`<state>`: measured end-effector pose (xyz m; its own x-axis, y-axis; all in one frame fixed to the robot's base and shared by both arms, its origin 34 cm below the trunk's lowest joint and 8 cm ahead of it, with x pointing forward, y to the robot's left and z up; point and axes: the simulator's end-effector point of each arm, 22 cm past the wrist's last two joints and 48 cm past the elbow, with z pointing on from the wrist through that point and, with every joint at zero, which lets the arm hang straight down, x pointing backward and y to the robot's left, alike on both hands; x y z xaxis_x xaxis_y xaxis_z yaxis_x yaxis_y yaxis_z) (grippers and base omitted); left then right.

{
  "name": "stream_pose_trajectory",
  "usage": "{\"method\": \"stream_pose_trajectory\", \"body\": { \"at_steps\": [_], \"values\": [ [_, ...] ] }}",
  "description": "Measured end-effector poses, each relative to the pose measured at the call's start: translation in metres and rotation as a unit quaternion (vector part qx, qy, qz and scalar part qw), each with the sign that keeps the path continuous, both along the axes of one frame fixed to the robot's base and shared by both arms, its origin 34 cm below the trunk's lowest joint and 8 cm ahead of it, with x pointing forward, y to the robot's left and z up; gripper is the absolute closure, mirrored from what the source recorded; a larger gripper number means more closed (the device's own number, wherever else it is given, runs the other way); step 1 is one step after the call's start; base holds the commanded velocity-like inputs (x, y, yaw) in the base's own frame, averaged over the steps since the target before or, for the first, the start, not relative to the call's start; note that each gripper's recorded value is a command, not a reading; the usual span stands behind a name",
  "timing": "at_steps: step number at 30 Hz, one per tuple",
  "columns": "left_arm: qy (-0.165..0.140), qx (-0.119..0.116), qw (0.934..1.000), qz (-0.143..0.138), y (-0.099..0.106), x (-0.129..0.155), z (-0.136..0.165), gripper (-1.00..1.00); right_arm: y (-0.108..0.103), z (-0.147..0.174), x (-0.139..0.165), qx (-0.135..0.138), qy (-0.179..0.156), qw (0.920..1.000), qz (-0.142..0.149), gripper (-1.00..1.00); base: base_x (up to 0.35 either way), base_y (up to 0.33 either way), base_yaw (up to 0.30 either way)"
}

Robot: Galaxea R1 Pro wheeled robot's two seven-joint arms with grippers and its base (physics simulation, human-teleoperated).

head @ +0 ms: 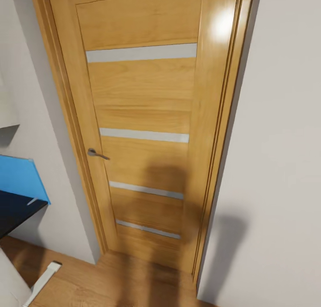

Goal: In the bedroom, organize the workspace by keeping the computer under the desk, ensuring the monitor is on the desk, placing the keyboard on the desk next to the monitor, placing the mouse on the desk next to the keyboard, moving the folder from the swivel chair onto the desk next to the mouse, stacking the notebook on top of the folder with the pen on top of the notebook, and positioning the swivel chair next to the desk.

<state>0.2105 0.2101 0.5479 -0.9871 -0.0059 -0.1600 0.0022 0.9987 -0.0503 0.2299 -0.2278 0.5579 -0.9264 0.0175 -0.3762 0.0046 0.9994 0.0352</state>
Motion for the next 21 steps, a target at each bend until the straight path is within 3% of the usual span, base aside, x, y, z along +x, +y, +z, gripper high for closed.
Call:
{"method": "stream_pose_trajectory", "body": {
  "at_steps": [21],
  "values": [
    [-0.003,-0.007,1.0,0.002,-0.011,0.002,0.001,-1.0,-0.001,0.006,0.025,-0.001,-0.03,0.9996,-0.002,-1.0,0.0,0.0,0.249]
  ]
}}
